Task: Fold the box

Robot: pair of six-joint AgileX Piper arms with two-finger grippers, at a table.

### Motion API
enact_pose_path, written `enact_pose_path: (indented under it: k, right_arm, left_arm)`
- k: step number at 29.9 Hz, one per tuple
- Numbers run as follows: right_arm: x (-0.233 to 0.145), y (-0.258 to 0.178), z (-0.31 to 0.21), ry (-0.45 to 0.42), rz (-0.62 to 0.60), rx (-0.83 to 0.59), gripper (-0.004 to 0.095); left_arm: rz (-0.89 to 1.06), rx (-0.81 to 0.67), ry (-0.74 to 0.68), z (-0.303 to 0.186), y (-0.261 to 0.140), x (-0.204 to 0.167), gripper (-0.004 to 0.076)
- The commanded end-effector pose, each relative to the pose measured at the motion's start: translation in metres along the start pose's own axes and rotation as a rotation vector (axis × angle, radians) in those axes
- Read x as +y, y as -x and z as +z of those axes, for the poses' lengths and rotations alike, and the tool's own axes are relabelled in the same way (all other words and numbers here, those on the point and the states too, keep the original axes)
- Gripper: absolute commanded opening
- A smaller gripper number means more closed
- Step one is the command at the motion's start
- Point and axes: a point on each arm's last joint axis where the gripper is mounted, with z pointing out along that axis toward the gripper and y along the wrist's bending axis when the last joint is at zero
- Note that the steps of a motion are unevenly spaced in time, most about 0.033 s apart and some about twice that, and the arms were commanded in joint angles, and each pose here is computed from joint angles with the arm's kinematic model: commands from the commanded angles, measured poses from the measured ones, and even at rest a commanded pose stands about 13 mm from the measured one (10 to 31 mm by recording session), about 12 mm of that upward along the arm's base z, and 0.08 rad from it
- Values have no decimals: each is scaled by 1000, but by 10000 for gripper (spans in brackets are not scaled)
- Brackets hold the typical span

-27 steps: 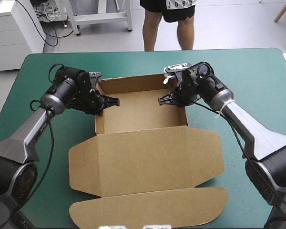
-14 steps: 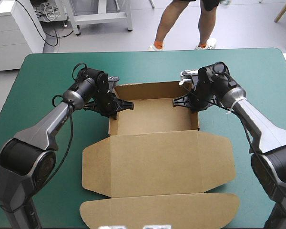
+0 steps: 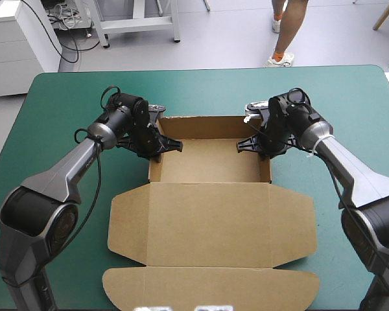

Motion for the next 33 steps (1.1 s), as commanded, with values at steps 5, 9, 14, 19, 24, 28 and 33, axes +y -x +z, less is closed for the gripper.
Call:
enact_pose_path:
  k: [5, 9, 14, 19, 24, 28, 33]
  right_arm:
    - [-9, 3, -27, -48, -29, -94, 505]
    - [-9, 6, -34, -47, -27, -106, 505]
    - [-8, 19, -69, -37, -20, -208, 504]
    - [-8, 21, -111, -23, -14, -333, 505]
    - [-10, 10, -141, -18, -20, -403, 504]
    - [-12, 1, -158, -5, 20, -443, 504]
    - [-11, -3, -150, 5, 29, -410, 504]
  left_arm:
    - [35, -84, 29, -28, 2, 2, 413]
    - [35, -84, 28, -29, 2, 2, 549]
    - [52, -124, 20, -53, 10, -1, 553]
    - [99, -261, -26, -103, 18, -9, 547]
    - [138, -408, -51, -153, 14, -11, 527]
    - [168, -501, -36, -190, -3, -8, 353]
    - [244, -639, -7, -245, -38, -1, -1]
